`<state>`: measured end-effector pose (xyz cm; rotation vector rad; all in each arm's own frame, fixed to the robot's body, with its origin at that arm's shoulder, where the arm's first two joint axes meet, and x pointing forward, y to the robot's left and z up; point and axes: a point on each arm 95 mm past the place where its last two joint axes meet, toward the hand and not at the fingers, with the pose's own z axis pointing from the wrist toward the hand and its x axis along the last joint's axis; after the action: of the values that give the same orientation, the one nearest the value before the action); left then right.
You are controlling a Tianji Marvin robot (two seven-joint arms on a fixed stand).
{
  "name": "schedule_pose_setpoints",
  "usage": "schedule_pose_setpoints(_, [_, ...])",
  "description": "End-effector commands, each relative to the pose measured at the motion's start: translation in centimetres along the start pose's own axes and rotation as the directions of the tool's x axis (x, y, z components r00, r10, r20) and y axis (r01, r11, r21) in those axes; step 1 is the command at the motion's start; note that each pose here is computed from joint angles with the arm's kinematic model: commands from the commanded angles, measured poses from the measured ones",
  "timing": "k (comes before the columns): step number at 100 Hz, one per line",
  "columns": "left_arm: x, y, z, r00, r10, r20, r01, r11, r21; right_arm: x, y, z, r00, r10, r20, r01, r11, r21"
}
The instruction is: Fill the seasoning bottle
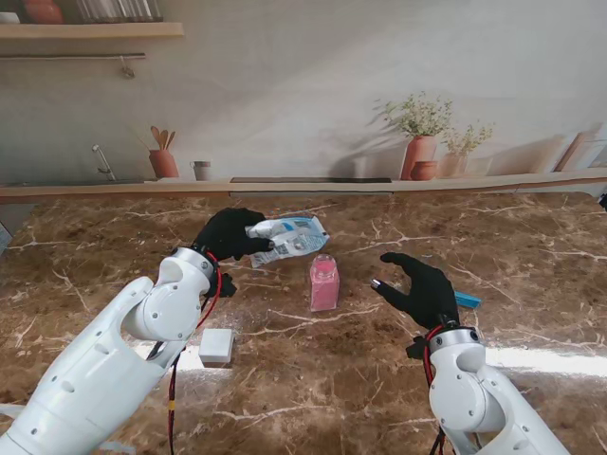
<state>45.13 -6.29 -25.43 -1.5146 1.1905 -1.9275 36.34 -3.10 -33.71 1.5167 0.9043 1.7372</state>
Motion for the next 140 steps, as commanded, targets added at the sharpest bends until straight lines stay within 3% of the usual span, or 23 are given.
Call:
schedule_pose_setpoints(1, [0.3, 0.1, 0.4, 1.0, -0.003, -0.013, 0.002, 1.0, -0.006, -0.1, -0.7, -0.3, 1.0, 0.023, 0.021, -0.023, 1.0, 0.015])
schedule_pose_setpoints(50, [1.4, -0.1, 1.2, 0.973, 0.199, -0.114, -0.202, 0.979, -0.02, -0.2, -0.7, -0.5, 0.998, 0.048, 0.034, -0.049, 0.999, 0.008])
schedule_pose_setpoints(87, [2.8, -1.3, 2.1, 0.93, 0.332, -0.158, -0.34, 0.94, -0.029, -0.5, -0.7, -0.7, 0.997, 0.066, 0.044, -0.066, 0.998, 0.006])
schedule_pose_setpoints(140, [4.5, -2.1, 3.4, 0.829, 0.494, -0.262, -0.516, 0.857, -0.018, -1.0, -0.7, -0.9, 0.995, 0.081, 0.059, -0.081, 0.997, -0.002])
